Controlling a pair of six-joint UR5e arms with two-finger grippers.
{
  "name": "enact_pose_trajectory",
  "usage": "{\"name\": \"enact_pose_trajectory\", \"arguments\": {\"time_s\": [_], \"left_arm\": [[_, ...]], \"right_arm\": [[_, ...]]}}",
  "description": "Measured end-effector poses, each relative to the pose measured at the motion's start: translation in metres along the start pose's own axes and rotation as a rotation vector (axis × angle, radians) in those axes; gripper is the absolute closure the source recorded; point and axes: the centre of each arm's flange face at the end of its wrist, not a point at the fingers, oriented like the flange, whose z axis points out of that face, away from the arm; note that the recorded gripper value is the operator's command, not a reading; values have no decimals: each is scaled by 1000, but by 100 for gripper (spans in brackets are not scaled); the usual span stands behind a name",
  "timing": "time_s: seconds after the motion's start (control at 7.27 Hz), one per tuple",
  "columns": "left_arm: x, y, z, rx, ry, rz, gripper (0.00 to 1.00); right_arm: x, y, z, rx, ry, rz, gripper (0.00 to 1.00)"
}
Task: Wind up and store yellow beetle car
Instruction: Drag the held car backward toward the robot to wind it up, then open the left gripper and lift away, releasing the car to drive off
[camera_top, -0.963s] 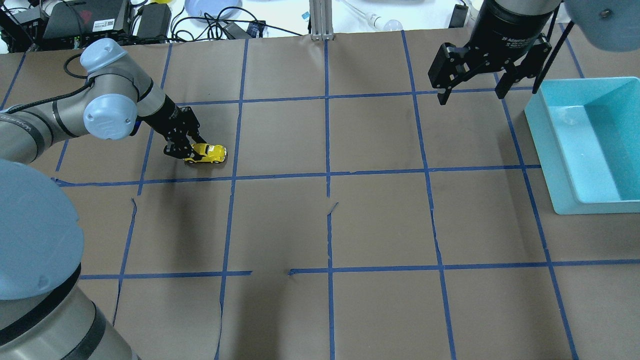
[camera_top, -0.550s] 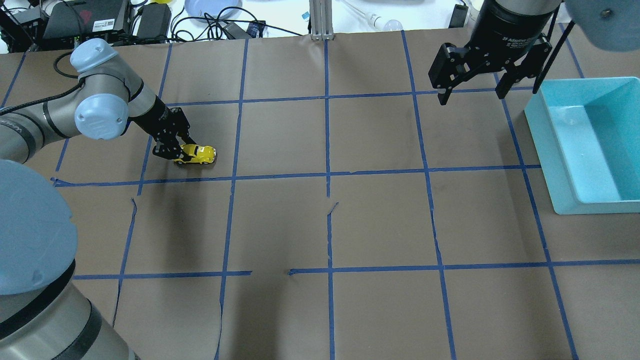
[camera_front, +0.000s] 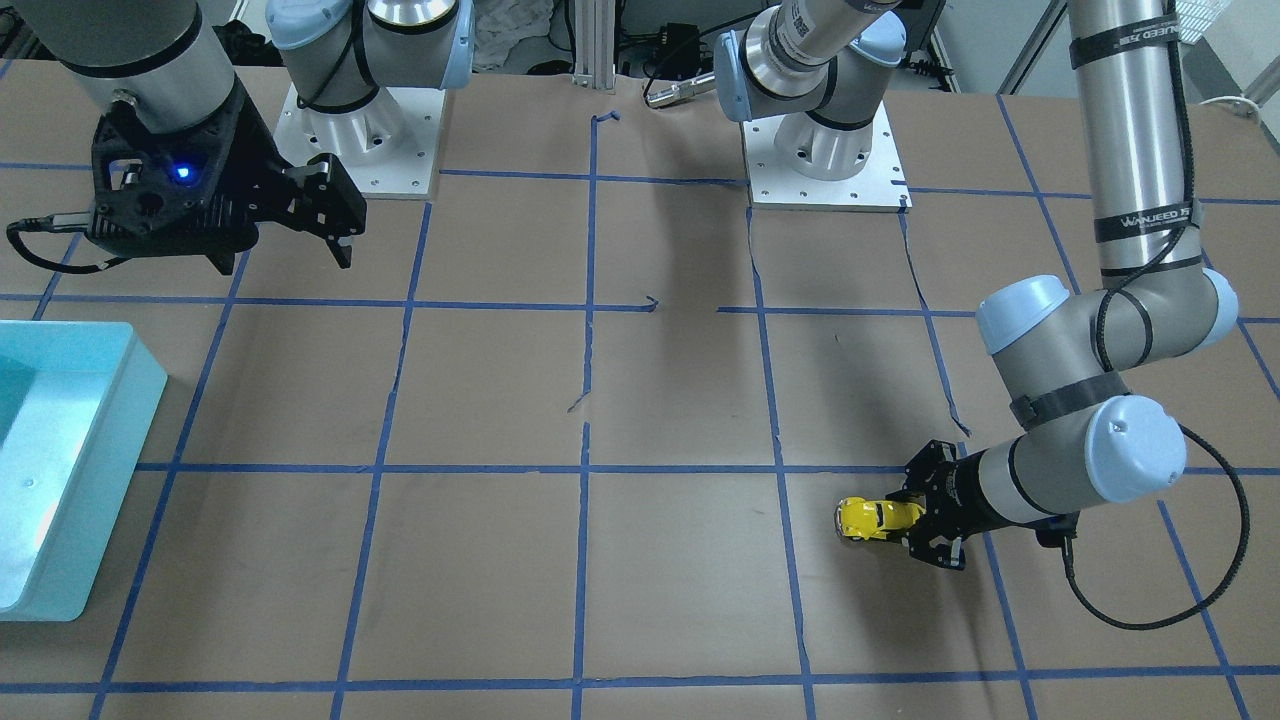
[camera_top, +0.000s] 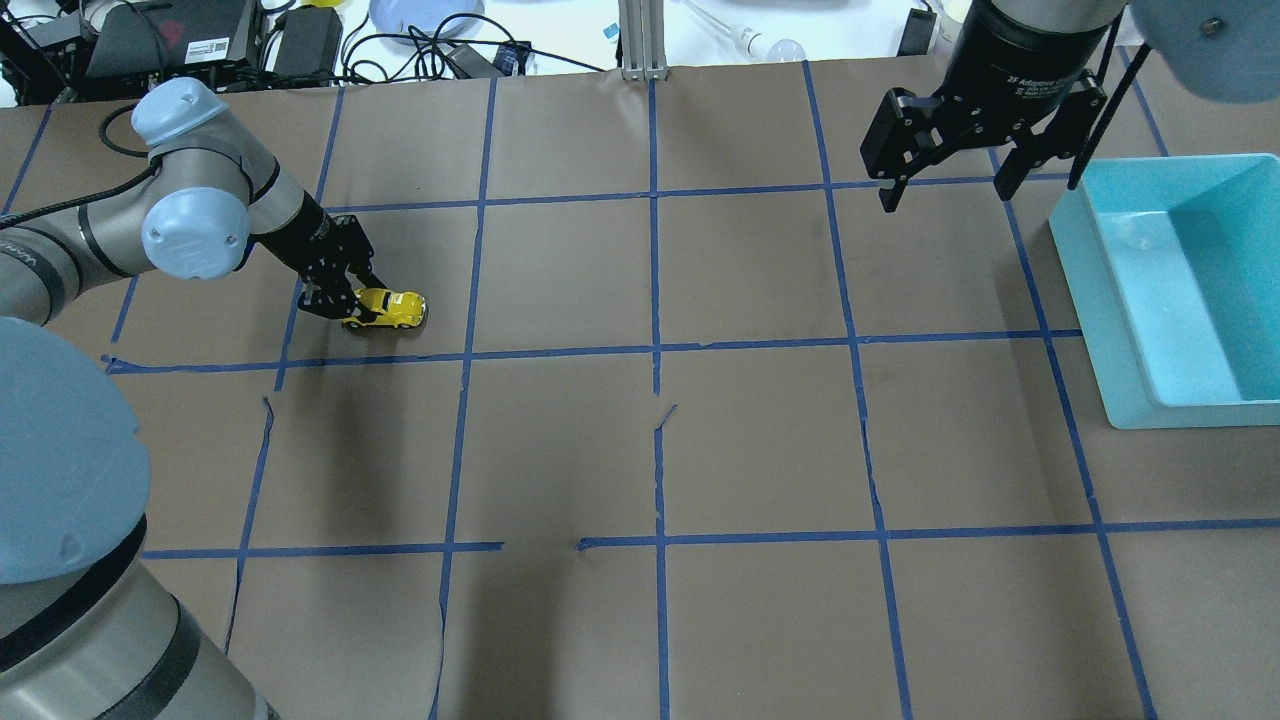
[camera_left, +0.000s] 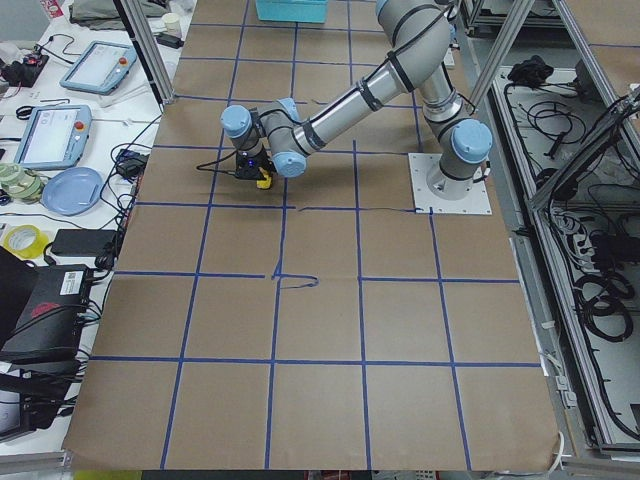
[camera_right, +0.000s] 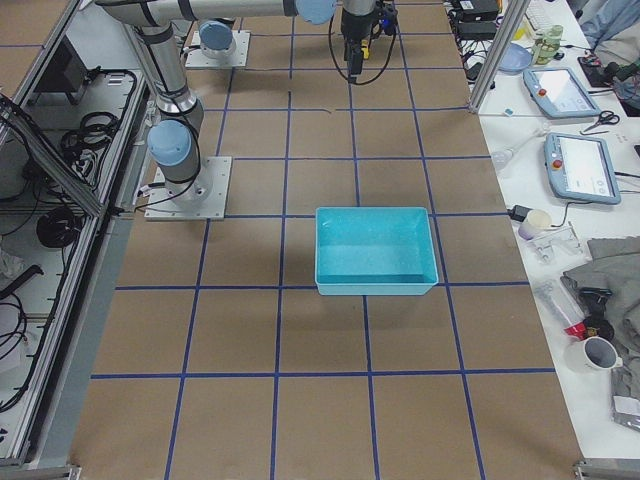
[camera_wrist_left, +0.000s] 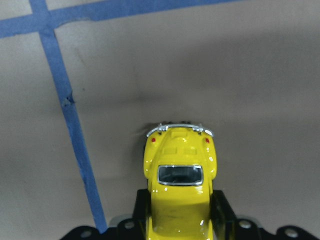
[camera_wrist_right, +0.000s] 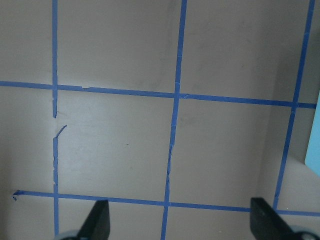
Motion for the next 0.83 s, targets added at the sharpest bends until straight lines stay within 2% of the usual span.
{"name": "enact_pose_trajectory", "arguments": {"time_s": [0.14, 0.41, 0.69, 0.83], "left_arm": [[0, 0, 1, 0, 3, -28, 8], [0, 3, -6, 9, 16, -58, 7], [-2, 14, -30, 35, 47, -38, 7], [-5, 21, -49, 69, 66, 6, 6]], "right_arm": [[0, 0, 0, -1, 0, 0, 0], [0, 0, 1, -3, 0, 2, 0], [0, 1, 2, -4, 0, 2, 0], [0, 1, 1, -3, 0, 2, 0]]}}
